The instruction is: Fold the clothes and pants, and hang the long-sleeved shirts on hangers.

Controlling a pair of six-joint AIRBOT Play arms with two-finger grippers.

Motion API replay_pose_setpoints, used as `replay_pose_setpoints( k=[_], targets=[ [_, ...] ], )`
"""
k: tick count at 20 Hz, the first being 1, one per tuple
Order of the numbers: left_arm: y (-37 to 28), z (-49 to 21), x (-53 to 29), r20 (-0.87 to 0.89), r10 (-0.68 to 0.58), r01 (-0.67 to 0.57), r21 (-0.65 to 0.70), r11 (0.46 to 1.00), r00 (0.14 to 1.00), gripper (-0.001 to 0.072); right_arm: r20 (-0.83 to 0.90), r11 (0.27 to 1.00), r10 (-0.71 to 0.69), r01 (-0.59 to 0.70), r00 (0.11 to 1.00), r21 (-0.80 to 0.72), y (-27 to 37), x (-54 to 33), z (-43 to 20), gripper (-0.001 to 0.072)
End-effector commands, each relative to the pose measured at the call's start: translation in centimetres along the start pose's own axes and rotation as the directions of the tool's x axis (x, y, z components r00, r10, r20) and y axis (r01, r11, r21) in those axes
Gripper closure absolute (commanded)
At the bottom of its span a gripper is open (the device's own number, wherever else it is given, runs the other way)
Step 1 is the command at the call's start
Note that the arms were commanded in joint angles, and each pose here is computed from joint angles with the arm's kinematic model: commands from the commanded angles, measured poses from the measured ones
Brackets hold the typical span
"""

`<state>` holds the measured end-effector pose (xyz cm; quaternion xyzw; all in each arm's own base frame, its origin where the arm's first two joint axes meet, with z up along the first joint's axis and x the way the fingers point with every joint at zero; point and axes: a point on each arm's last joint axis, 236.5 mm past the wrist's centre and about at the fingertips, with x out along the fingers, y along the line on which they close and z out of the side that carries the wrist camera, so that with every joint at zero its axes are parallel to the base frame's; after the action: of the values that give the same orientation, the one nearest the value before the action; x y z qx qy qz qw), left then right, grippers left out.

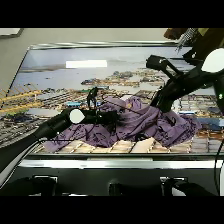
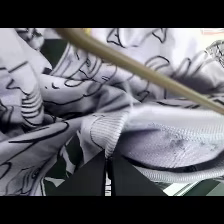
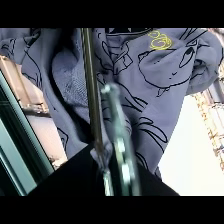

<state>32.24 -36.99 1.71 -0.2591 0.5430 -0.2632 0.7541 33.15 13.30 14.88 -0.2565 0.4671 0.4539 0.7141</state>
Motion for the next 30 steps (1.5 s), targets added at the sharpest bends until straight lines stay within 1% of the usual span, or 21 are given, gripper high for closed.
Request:
replay_pose_setpoints(
  k=[1, 6, 13, 20, 26, 30],
  targets=[
    [0.9, 0.4, -0.4, -0.012, 0.016, -0.016, -0.018, 1.0, 1.0, 0.0685, -0.065, 0.998, 0.026, -0.022, 0.998, 0.06, 0.6, -0.1, -1.5, 0.0669],
    [2.7, 2.3, -1.2, 0.013, 0.035, -0.034, -0.059, 0.998, 0.999, 0.0686, -0.098, 0.993, 0.038, -0.026, 0.994, 0.119, 1.2, -0.5, -2.4, 0.0669],
    [3.9, 3.9, -1.9, 0.045, 0.046, -0.042, -0.089, 0.995, 0.998, 0.0686, -0.086, 0.992, 0.048, -0.037, 0.995, 0.122, 1.9, -0.9, -2.2, 0.067],
    [3.1, 7.0, -3.3, 0.112, 0.035, -0.029, -0.053, 0.998, 0.993, 0.0686, -0.07, 0.992, 0.061, -0.052, 0.996, 0.119, 2.1, -0.8, -1.8, 0.067],
    [3.8, 7.6, -3.7, 0.122, 0.044, -0.036, -0.063, 0.997, 0.992, 0.0686, -0.07, 0.992, 0.058, -0.049, 0.996, 0.119, 2.1, -0.8, -1.8, 0.067],
    [2.6, 8.5, -4.4, 0.139, 0.029, -0.023, -0.04, 0.999, 0.99, 0.0686, -0.074, 0.991, 0.056, -0.047, 0.996, 0.122, 1.9, -0.7, -1.9, 0.067]
  ],
)
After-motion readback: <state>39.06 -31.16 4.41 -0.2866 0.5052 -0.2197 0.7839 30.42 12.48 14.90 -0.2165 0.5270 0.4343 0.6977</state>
